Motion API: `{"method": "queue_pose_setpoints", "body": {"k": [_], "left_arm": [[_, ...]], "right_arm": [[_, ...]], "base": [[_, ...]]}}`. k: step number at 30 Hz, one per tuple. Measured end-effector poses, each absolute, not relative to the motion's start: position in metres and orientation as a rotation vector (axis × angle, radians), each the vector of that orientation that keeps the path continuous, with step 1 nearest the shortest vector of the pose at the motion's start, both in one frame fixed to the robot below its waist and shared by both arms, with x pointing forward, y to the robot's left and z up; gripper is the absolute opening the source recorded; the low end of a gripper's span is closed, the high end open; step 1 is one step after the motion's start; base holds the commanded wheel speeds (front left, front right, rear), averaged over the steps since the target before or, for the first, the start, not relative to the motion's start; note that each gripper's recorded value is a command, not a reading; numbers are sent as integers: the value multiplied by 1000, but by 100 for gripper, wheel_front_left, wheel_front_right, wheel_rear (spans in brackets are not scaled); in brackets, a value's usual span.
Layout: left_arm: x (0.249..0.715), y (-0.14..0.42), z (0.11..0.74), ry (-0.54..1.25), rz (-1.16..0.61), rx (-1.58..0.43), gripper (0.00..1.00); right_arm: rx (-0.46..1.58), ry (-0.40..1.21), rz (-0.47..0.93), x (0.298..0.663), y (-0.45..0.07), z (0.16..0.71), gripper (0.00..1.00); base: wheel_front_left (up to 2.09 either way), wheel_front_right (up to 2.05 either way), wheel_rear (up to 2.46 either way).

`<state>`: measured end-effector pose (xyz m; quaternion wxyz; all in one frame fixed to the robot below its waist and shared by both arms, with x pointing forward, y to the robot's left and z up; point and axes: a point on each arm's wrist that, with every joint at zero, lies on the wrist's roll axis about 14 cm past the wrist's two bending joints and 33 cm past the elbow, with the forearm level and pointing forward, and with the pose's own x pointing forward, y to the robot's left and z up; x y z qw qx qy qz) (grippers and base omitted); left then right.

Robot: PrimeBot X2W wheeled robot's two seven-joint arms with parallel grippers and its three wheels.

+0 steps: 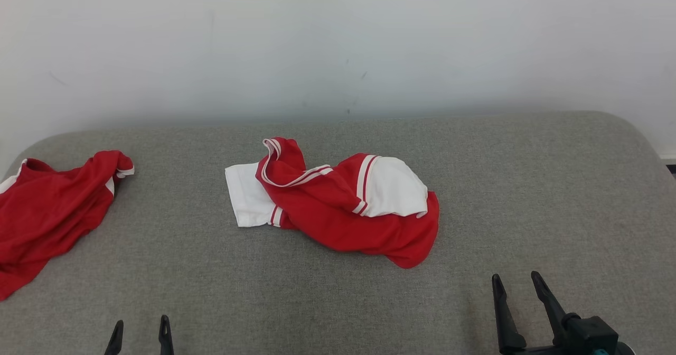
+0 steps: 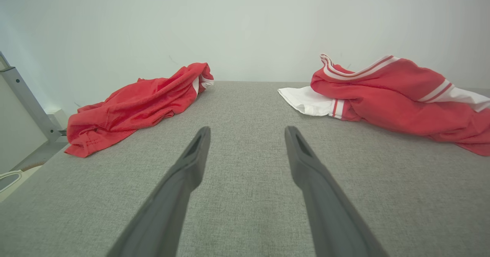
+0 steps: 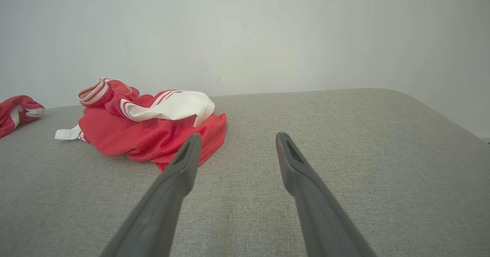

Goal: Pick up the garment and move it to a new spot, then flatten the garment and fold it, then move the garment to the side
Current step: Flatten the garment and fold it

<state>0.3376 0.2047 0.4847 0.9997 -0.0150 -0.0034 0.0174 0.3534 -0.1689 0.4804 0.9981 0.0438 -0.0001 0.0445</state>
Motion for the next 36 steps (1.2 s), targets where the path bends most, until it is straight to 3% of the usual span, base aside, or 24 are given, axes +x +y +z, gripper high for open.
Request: {"method": "queue_pose_setpoints", "body": {"k": [15, 27, 36], "left_arm": [[342, 200, 477, 16, 8, -18, 100], [435, 160, 530, -107, -188, 5, 100], [497, 115, 519, -10, -338, 73, 100]], "right_arm": [[94, 10, 87, 353, -169, 477, 100], [109, -6, 54, 353, -179, 482, 100], [120, -6, -37, 345, -206, 483, 100]], "base": [[0, 0, 0], [0, 0, 0], [0, 0, 0]]}}
